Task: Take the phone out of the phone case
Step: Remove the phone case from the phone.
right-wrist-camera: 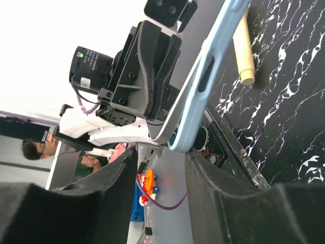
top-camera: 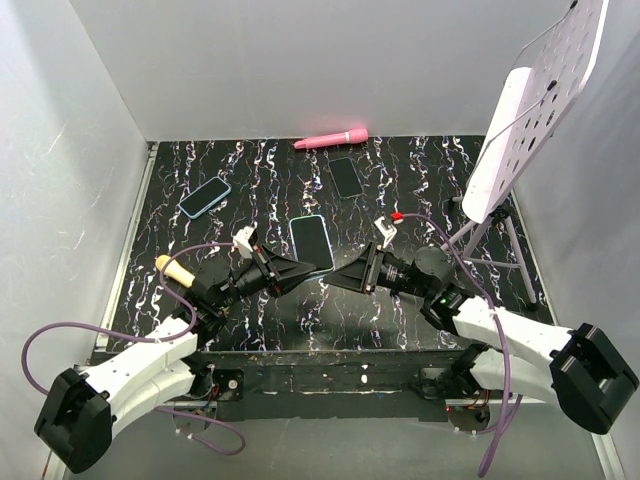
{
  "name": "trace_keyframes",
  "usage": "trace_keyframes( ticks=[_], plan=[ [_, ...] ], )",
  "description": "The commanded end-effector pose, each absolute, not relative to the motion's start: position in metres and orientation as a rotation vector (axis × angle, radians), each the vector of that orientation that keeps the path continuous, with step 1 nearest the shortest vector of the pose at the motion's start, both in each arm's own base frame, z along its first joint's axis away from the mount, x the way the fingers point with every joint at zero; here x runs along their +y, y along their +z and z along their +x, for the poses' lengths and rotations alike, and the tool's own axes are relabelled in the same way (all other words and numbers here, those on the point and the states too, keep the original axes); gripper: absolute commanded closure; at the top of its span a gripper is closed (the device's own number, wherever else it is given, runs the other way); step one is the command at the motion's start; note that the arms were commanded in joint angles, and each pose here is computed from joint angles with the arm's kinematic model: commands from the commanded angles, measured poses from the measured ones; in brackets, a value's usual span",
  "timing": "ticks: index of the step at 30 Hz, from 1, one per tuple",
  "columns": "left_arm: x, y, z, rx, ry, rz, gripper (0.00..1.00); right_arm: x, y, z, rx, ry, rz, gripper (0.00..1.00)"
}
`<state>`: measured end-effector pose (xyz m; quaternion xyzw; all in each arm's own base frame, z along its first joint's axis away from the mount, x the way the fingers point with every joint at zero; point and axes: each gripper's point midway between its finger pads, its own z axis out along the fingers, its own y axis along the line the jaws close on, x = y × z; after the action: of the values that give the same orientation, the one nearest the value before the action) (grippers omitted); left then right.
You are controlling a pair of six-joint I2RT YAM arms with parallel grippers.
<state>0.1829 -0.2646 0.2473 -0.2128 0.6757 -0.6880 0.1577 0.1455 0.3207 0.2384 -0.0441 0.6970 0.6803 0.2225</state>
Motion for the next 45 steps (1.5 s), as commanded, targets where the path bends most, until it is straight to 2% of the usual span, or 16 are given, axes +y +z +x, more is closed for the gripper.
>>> trace_keyframes(
  ticks=[1, 3, 31, 36, 37, 39, 41, 45],
  plan=[
    [-0.261, 0.271, 0.186, 1.821, -2.022, -0.581, 1.00, 0.315, 0.262, 0.147, 1.799, 1.895, -0.118, 0.58],
    [-0.260, 0.271, 0.186, 1.805, -2.041, -0.599, 1.00, 0.316, 0.261, 0.147, 1.807, 1.883, -0.124, 0.62],
    [-0.258, 0.277, 0.182, 1.766, -2.091, -0.590, 1.00, 0.337, 0.276, 0.204, 1.717, 1.918, 0.187, 0.60],
    [-0.258, 0.279, 0.182, 1.756, -2.102, -0.585, 1.00, 0.344, 0.276, 0.214, 1.717, 1.885, 0.192, 0.74],
    [-0.258, 0.281, 0.182, 1.750, -2.104, -0.583, 1.00, 0.345, 0.273, 0.216, 1.730, 1.861, 0.190, 0.80],
    [-0.257, 0.287, 0.181, 1.733, -2.111, -0.568, 1.00, 0.348, 0.264, 0.220, 1.783, 1.779, 0.162, 0.99],
    [-0.256, 0.301, 0.179, 1.696, -2.124, -0.539, 1.00, 0.347, 0.234, 0.227, 1.895, 1.561, 0.090, 0.99],
    [-0.247, 0.332, 0.173, 1.588, -2.131, -0.464, 1.00, 0.314, 0.183, 0.262, 1.986, 0.946, 0.031, 0.99]
  ],
)
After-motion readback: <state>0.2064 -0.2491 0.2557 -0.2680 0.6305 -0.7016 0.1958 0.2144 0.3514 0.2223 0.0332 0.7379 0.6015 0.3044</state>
